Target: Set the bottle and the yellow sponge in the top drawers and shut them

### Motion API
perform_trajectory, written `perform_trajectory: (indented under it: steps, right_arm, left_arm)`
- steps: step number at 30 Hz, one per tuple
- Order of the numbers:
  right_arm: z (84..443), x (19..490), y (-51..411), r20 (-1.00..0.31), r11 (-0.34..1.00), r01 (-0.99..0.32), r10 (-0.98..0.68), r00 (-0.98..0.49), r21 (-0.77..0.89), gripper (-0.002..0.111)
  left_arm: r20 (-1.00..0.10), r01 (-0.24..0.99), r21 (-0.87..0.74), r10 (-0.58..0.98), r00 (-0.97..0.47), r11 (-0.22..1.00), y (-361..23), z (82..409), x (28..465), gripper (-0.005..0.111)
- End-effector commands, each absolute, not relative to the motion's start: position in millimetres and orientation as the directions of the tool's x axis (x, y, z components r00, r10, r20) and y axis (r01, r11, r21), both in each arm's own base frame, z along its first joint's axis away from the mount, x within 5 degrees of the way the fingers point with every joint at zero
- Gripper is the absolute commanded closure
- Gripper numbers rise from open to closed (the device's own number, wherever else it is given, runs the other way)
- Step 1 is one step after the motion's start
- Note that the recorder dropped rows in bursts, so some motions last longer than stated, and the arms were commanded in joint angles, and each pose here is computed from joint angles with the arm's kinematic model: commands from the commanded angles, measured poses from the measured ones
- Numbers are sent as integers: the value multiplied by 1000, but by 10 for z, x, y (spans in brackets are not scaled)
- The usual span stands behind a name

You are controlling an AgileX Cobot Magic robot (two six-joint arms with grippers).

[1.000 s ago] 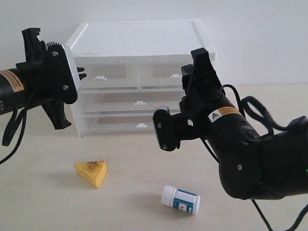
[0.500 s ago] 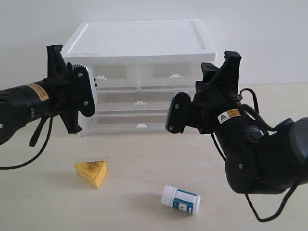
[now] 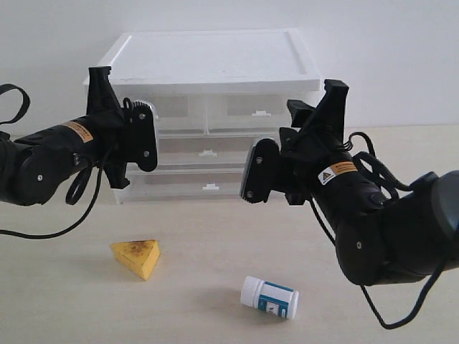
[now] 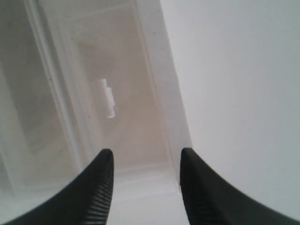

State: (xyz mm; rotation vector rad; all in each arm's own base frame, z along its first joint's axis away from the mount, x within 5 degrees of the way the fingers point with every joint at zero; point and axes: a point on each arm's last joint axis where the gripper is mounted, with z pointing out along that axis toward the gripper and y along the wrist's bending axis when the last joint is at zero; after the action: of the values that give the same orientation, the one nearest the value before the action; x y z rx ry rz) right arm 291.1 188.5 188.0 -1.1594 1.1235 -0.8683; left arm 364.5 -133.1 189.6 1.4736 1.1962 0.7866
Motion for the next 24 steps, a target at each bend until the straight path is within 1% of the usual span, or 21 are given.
perform_trajectory:
  steps: [1,6,8,10,13,14,16,20,23,24]
  right_arm:
    - [1897,2937,1894,-234,231,-44,-937,257,-972,68]
    - [1926,3015,1984,-257,241,-90,-928,271,-966,68]
    - [1925,3049,2003,-241,234,-61,-932,271,-970,68]
    - [1876,3086,2022,-183,184,-22,-946,268,-983,68]
    - [1721,3110,2058,-60,62,-2,-957,283,-998,68]
    - [1674,3117,2061,-44,50,13,-959,281,-999,68]
    - [1635,3129,2051,-47,69,74,-963,265,-995,68]
    - [1519,3136,2061,-66,83,53,-961,269,-995,68]
    - [1531,3150,2044,-135,150,39,-955,266,-988,68]
    - [1549,3169,2040,-138,155,45,-954,265,-987,68]
  left_arm:
    - [-155,223,969,966,209,107,-1269,1938,3752,103]
    - [-166,206,971,964,207,123,-1268,1958,3757,103]
    - [-166,206,971,964,207,123,-1268,1958,3757,103]
    - [-180,209,968,962,204,137,-1268,1958,3757,103]
    - [-182,209,968,962,204,139,-1268,1958,3757,103]
    - [-182,209,968,962,204,139,-1268,1958,3757,103]
    - [-182,209,968,962,204,139,-1268,1958,3757,103]
    - [-182,192,971,962,205,143,-1267,1974,3760,103]
    - [-182,188,972,962,205,144,-1267,1978,3761,103]
    - [-182,188,972,962,205,144,-1267,1978,3761,103]
